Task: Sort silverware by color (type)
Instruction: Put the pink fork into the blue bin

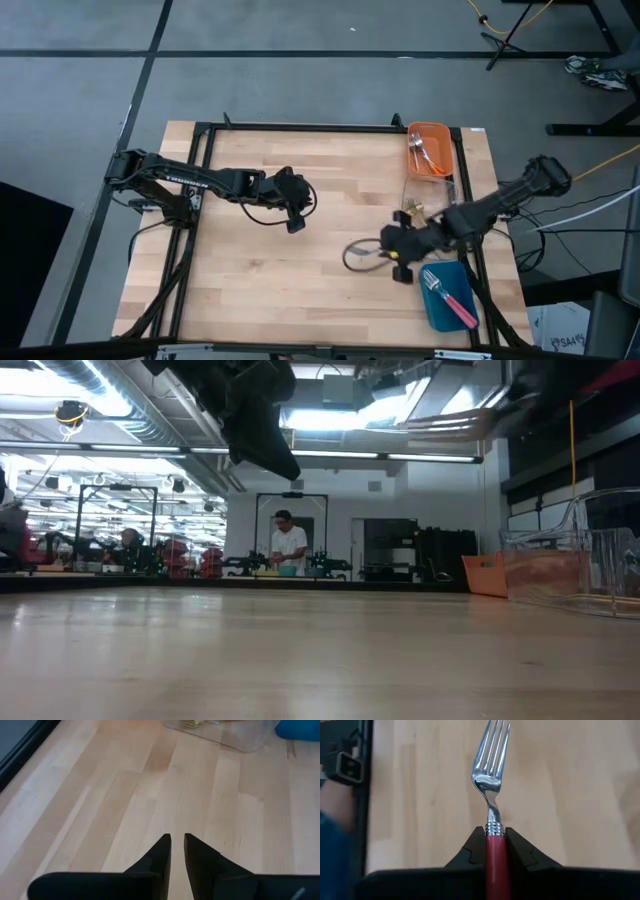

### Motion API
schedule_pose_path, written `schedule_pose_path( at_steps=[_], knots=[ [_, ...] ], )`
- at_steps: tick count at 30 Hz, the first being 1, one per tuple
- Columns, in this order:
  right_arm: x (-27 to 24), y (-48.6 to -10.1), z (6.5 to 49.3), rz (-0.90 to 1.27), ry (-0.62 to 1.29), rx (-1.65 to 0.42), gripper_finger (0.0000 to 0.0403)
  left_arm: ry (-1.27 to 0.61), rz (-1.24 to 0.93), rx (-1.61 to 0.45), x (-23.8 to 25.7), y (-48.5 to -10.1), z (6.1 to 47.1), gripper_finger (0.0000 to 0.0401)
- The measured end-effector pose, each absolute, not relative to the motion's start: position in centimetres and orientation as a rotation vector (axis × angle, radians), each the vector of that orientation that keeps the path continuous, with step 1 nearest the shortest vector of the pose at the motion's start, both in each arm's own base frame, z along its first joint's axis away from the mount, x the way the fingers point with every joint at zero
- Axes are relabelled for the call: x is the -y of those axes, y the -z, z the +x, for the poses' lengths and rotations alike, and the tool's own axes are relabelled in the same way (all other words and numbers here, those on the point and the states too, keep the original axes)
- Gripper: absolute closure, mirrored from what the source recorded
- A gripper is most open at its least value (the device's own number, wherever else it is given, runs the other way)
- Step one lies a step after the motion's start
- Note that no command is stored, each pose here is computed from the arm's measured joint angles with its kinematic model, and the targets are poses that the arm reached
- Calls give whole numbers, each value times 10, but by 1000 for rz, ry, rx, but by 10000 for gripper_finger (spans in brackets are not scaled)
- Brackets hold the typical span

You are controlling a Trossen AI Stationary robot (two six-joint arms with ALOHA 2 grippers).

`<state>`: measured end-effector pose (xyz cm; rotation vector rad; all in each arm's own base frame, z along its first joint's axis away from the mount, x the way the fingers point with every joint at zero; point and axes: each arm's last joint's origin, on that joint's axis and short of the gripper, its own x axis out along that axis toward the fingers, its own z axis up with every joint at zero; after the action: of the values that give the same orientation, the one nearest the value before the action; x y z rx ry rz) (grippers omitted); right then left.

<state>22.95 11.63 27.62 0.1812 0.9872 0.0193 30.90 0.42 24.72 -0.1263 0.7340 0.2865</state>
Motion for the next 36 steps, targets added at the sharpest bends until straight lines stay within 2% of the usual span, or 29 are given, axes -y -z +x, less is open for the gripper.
schedule_pose_path(
  at_steps=[18, 28, 36],
  knots=[
    [-192, -275, 155, 560, -6, -1191, 382, -287, -126, -734, -4, -247, 309, 355],
    [-204, -272, 128, 726, 69, -1429, 382, -287, -126, -734, -4, -247, 309, 355],
    [-207, -272, 123, 767, 45, -1556, 382, -287, -126, -735, -4, -247, 309, 355]
  ],
)
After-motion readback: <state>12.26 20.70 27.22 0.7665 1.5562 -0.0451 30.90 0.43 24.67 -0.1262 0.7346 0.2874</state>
